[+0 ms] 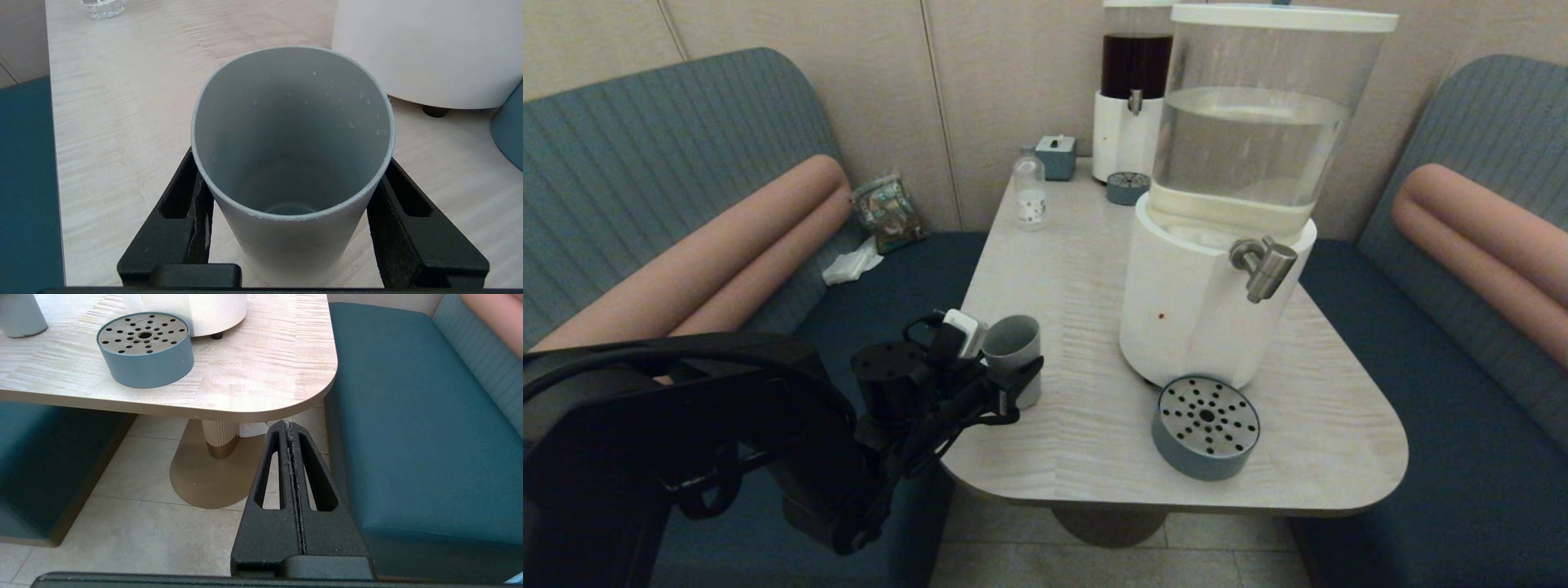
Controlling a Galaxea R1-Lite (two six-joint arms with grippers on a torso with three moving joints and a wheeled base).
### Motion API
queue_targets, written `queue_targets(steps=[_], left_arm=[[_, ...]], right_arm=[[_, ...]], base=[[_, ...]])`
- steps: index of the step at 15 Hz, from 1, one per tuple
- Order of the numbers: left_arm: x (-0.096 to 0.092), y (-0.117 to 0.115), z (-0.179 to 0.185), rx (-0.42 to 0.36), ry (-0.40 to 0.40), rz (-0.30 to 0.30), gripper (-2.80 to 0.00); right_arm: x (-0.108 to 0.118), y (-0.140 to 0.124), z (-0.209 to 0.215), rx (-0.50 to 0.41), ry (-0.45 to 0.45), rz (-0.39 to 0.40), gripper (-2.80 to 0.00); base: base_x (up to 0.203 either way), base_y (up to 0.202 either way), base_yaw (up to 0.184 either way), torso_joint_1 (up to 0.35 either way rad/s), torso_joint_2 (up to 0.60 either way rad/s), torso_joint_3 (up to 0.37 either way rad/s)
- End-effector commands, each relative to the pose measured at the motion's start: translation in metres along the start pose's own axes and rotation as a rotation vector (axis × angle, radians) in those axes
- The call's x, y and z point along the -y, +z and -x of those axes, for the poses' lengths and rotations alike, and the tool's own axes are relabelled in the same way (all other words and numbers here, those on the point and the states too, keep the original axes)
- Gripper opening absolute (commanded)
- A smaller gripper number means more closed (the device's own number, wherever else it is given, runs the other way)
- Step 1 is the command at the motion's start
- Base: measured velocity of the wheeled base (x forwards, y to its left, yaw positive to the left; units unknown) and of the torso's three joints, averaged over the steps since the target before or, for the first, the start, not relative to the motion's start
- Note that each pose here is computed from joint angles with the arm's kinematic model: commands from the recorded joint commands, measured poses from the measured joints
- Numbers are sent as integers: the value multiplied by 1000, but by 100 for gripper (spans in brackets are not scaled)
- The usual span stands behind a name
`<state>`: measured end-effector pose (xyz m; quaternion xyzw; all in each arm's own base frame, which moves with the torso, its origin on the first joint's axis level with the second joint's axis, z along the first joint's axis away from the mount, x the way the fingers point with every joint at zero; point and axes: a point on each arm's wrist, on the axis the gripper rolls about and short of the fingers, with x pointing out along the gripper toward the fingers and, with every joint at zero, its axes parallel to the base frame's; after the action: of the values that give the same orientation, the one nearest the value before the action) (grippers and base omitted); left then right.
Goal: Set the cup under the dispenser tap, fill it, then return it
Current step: Pick up the cup, then place it under the water dispenser
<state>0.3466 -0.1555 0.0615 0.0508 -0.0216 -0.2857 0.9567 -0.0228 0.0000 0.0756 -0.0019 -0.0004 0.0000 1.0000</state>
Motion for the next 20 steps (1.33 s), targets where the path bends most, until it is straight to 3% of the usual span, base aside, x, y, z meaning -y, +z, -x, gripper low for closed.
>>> queue_targets(steps=[1, 4, 9, 11, 20], left_arm=[[0, -1, 0, -1, -2, -1, -280], [-1, 12, 3, 31, 3, -4, -280], [4, 55, 19, 129, 8, -15, -280], [16, 72, 23, 175, -14, -14, -280], [78, 80, 25, 185, -111, 9, -280]], right_arm=[[0, 0, 0, 1, 0, 1, -280], [0, 0, 0, 1, 0, 1, -280], [0, 0, 0, 1, -1, 1, -280], [0, 0, 0, 0, -1, 1, -280], [0, 0, 0, 0, 0, 1, -280]], base=[[0, 0, 0, 0, 0, 0], [0, 0, 0, 0, 0, 0], [0, 0, 0, 0, 0, 0], [0, 0, 0, 0, 0, 0], [0, 0, 0, 0, 0, 0]])
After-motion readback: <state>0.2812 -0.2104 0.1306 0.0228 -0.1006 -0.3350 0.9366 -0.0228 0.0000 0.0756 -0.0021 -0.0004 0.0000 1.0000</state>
